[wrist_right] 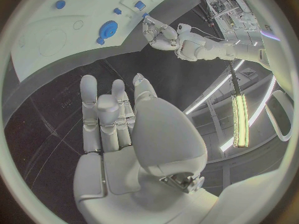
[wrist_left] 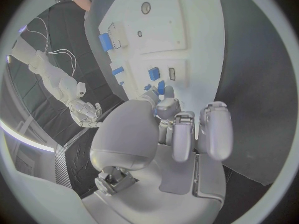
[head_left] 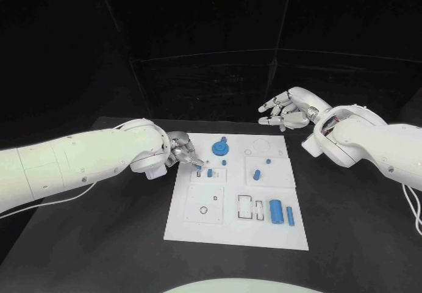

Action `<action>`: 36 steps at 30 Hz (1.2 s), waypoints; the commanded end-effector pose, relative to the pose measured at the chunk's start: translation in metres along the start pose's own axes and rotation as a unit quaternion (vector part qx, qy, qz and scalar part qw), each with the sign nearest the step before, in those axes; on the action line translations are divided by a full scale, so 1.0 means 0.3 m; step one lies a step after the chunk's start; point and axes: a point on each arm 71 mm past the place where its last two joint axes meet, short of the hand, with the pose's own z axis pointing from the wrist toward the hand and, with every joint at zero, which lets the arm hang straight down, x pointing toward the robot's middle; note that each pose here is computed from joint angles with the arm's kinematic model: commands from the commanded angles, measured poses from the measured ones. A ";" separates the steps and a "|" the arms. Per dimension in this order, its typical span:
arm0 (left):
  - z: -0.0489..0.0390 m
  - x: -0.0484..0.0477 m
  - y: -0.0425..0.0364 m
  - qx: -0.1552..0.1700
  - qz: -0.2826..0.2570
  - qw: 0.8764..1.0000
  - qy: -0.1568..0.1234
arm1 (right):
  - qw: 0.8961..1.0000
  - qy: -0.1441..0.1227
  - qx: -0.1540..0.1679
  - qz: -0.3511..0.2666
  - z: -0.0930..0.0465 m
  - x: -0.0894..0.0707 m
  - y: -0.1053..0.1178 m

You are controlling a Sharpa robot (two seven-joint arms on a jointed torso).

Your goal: Assemble the parts on the task board

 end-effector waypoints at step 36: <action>0.009 0.041 -0.021 -0.024 0.087 0.996 0.006 | 1.000 -0.004 -0.007 0.001 0.005 -0.002 0.009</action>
